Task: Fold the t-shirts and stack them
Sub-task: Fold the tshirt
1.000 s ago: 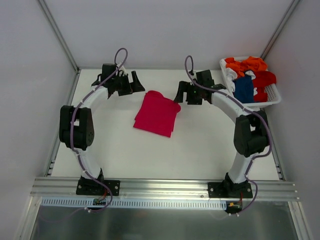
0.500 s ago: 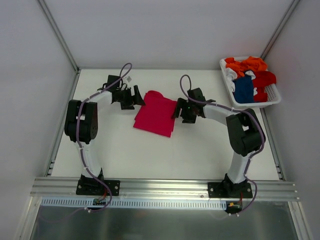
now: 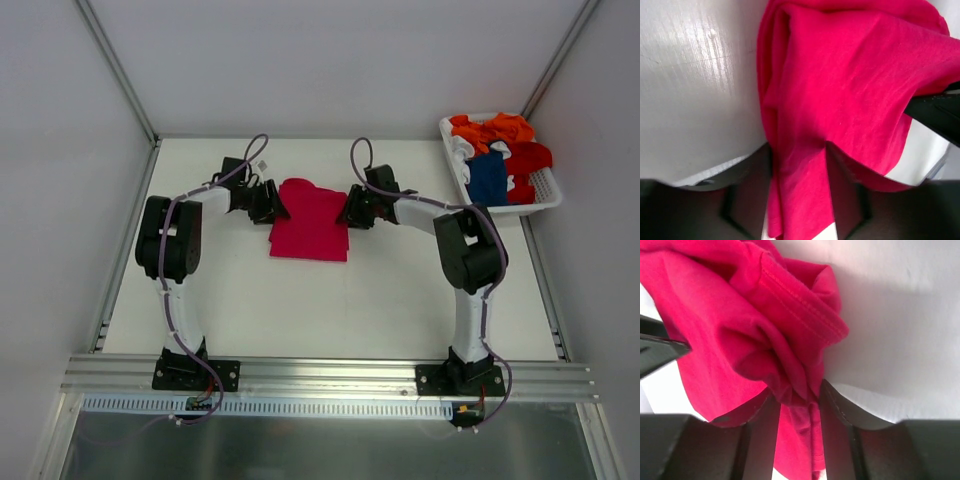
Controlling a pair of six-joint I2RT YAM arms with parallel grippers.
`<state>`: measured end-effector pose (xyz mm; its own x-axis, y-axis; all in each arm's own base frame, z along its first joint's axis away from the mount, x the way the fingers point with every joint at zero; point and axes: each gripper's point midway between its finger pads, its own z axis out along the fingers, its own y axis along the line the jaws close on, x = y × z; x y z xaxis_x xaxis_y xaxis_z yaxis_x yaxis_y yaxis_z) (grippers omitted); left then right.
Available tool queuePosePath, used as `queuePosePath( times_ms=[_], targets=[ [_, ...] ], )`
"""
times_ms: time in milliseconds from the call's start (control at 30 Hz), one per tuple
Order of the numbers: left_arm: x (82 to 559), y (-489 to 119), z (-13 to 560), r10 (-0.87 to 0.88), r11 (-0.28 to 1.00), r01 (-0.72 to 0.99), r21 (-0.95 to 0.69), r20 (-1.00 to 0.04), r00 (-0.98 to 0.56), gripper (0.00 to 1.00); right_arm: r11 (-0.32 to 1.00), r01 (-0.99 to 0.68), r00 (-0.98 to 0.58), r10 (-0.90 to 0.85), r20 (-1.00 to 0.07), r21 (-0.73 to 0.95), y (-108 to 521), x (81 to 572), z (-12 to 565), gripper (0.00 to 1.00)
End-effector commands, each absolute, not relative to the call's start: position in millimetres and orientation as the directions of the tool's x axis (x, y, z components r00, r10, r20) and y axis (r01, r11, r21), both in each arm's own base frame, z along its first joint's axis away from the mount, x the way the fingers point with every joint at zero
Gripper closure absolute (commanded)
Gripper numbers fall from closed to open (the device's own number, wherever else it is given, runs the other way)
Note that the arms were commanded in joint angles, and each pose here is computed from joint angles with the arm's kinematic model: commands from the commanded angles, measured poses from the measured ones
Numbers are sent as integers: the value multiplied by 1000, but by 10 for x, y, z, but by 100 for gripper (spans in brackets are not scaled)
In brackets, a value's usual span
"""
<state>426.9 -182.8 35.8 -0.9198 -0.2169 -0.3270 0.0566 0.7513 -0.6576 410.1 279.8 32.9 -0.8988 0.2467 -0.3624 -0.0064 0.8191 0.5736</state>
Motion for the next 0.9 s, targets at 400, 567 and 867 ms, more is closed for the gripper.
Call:
queuePosePath(
  times_ms=[400, 567, 867],
  targets=[
    [5012, -1099, 580, -473, 777, -170, -606, -385, -792, 100, 774, -103, -843, 266, -468, 625, 1899, 4369, 1533, 7],
    [5410, -609, 670, -499, 784, -189, -592, -419, -759, 100, 796, -154, -825, 222, -519, 586, 1614, 4160, 1732, 5],
    [5861, 865, 683, -454, 880, -265, -393, -536, -712, 100, 829, -78, -847, 238, -476, 554, 1448, 4001, 1434, 4]
  ],
)
